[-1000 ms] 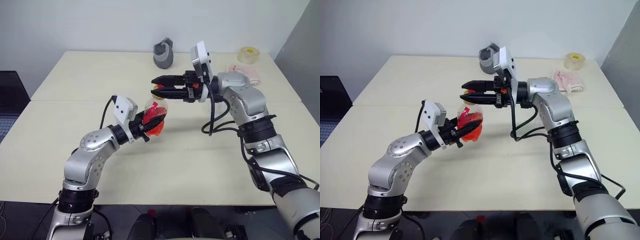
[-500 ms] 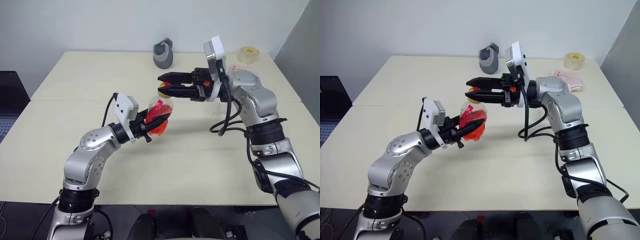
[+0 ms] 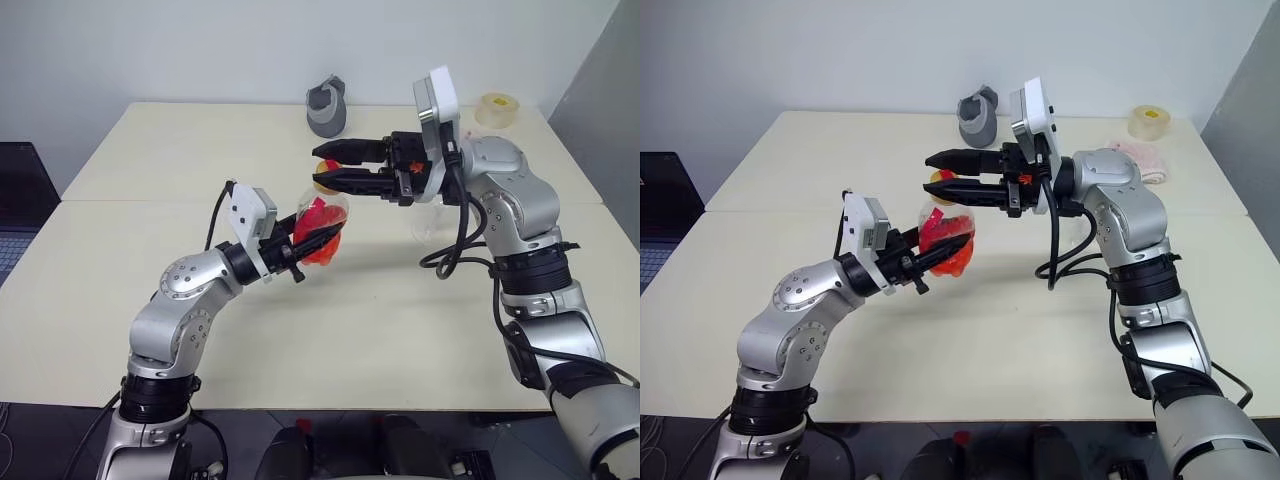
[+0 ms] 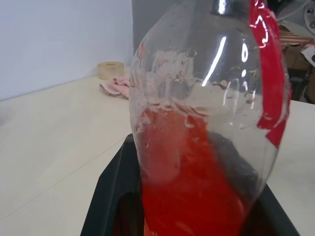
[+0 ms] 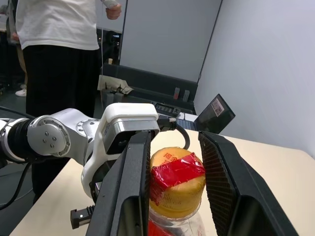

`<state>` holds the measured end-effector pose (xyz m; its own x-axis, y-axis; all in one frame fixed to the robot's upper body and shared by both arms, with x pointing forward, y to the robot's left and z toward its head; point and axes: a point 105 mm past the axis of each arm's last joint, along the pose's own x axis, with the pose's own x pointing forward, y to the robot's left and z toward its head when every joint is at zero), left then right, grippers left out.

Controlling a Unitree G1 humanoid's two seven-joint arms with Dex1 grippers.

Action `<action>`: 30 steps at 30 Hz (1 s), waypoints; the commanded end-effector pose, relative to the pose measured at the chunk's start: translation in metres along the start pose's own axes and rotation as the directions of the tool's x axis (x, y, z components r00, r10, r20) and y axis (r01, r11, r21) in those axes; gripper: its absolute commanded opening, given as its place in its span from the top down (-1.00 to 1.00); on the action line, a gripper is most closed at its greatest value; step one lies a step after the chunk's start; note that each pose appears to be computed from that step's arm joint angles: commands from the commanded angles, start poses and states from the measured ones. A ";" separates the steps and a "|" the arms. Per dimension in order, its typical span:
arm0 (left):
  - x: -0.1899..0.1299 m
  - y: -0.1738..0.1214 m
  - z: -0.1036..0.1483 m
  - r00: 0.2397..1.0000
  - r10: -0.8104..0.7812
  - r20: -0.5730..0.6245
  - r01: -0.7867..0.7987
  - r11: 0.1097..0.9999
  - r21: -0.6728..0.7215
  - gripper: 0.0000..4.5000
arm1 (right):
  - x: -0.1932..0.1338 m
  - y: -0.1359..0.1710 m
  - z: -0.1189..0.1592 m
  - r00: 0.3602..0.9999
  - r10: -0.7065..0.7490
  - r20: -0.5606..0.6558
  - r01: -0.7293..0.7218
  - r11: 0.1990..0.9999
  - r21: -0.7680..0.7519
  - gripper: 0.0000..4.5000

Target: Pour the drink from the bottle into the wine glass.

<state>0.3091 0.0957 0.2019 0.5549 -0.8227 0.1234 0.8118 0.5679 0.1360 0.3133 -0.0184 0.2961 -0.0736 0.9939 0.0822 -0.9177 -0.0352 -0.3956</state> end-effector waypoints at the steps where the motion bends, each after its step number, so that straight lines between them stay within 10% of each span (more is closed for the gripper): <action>1: 0.002 -0.004 0.019 0.997 -0.016 0.073 0.013 0.999 0.036 0.42 | 0.005 0.003 0.011 1.000 0.012 0.012 -0.011 0.997 -0.072 0.32; 10: 0.004 -0.006 0.022 0.997 -0.012 0.081 0.009 0.999 0.037 0.42 | -0.010 -0.006 0.021 0.994 -0.100 0.037 0.100 0.995 0.006 -1.00; 30: 0.055 0.034 -0.004 0.961 0.223 0.166 -0.220 0.975 -0.035 0.43 | -0.004 -0.017 -0.001 0.787 -0.614 -0.060 0.617 0.778 0.118 -1.00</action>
<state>0.3679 0.0691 0.1967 0.6941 -0.6701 0.2631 0.6901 0.7234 0.0217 0.3320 -0.0185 0.2885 0.5065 0.8343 0.2178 -0.8362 0.5369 -0.1121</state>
